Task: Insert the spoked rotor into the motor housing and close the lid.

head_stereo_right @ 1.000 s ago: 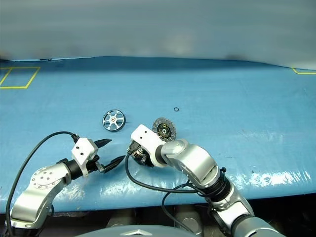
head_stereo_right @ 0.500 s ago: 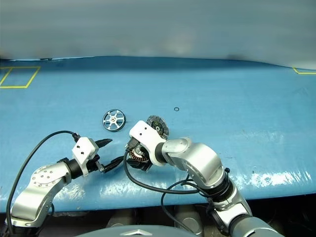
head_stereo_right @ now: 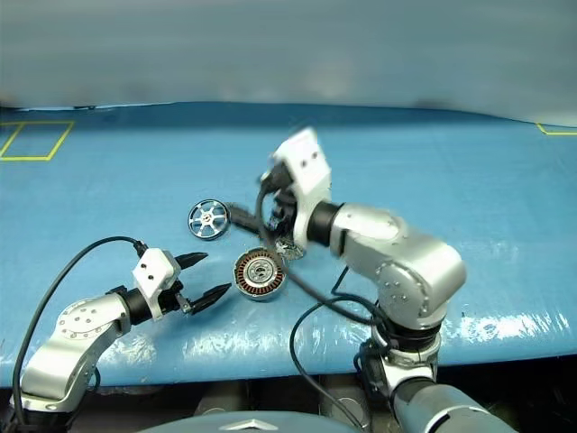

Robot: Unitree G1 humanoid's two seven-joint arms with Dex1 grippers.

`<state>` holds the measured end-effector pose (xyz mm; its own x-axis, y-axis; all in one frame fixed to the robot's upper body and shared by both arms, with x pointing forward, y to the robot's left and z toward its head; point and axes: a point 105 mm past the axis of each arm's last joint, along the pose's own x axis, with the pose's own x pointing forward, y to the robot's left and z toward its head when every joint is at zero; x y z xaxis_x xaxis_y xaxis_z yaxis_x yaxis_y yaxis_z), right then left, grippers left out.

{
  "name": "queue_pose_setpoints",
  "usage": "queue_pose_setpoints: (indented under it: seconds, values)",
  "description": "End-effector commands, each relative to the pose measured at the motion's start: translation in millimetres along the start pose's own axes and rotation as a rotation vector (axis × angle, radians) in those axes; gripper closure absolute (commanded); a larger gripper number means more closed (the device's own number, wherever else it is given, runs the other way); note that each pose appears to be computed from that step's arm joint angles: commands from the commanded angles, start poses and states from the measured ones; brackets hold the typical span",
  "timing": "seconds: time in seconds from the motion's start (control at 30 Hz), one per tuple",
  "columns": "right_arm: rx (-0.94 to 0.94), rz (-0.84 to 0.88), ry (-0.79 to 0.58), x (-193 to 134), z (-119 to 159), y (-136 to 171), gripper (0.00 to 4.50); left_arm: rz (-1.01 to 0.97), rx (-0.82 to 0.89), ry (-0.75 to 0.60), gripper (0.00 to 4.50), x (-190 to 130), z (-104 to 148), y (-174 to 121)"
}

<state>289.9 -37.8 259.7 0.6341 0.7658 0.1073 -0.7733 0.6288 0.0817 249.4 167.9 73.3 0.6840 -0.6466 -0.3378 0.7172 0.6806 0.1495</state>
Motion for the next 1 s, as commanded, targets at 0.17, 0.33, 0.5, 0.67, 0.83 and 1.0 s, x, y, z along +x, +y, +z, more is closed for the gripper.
queue_pose_setpoints:
  seconds: [0.17, 0.33, 0.5, 0.67, 0.83, 1.0]
  values:
    - [-0.075, -0.470, -0.164, -31.5, 24.9, -97.8, 0.29, -0.008, 0.035, -0.032, 0.00, 0.7, 11.4, -0.1]
    - [-0.244, -0.831, -0.059, -64.4, 0.3, -155.8, 0.29, -0.016, 0.024, -0.040, 0.00, 2.9, 10.8, -3.6]
    - [-0.285, -0.978, 0.050, -79.3, -34.1, -176.8, 0.29, -0.032, 0.015, -0.042, 0.00, 5.9, 9.9, -5.9]
    - [-0.238, -0.905, 0.147, -65.0, -70.9, -177.0, 0.29, -0.043, 0.018, -0.048, 0.00, 8.7, 12.3, -5.5]
    - [-0.193, -0.751, 0.200, -35.9, -98.3, -170.2, 0.29, -0.040, 0.031, -0.056, 0.00, 10.0, 14.2, -4.2]
    - [-0.162, -0.643, 0.201, -8.4, -117.5, -160.0, 0.29, -0.031, 0.035, -0.081, 0.00, 10.7, 15.1, -8.5]
